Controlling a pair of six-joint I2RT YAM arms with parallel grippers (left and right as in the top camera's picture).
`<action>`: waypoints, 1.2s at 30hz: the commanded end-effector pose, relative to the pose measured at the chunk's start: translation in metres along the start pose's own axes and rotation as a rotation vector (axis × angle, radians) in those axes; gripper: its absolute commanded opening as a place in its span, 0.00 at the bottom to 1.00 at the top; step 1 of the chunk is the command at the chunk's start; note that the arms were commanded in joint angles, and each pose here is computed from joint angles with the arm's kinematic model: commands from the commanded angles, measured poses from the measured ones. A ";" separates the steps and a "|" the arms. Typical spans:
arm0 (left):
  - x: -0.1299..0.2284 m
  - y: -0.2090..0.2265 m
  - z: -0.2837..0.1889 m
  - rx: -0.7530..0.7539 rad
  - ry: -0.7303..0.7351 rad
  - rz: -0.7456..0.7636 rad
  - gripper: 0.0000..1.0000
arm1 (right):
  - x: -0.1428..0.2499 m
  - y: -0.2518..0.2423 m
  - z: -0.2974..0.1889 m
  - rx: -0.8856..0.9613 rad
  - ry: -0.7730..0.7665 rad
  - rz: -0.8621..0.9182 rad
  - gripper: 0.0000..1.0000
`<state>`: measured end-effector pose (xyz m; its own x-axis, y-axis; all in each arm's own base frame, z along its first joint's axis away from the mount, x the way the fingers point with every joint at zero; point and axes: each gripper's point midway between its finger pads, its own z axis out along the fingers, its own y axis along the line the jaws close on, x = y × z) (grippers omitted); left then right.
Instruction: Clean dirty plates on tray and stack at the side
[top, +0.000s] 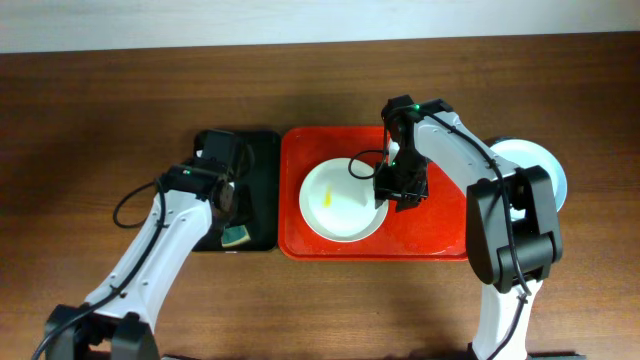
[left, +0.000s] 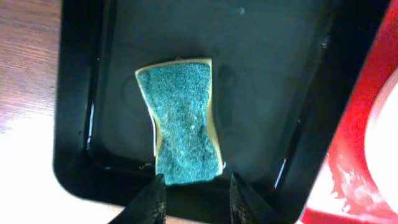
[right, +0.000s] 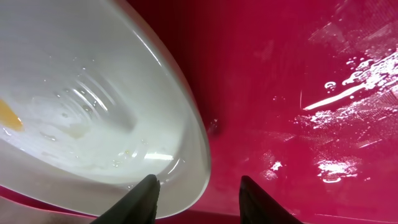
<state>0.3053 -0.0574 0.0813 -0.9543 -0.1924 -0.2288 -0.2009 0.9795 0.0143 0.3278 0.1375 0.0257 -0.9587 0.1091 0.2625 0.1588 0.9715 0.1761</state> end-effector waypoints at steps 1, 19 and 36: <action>0.003 0.003 0.016 -0.032 0.020 -0.045 0.29 | 0.000 -0.003 0.005 0.023 0.003 -0.011 0.43; 0.009 0.011 0.063 -0.029 0.146 0.018 0.25 | 0.000 -0.003 0.005 0.023 0.003 -0.011 0.43; 0.021 0.015 0.076 -0.038 0.154 0.023 0.22 | 0.001 -0.003 0.005 0.023 0.003 -0.011 0.44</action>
<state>0.3103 -0.0438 0.0132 -0.9753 -0.1891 -0.1138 -0.1954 0.9796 0.0469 0.3296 0.1369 0.0252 -0.9611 0.1088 0.2540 0.1559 0.9725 0.1733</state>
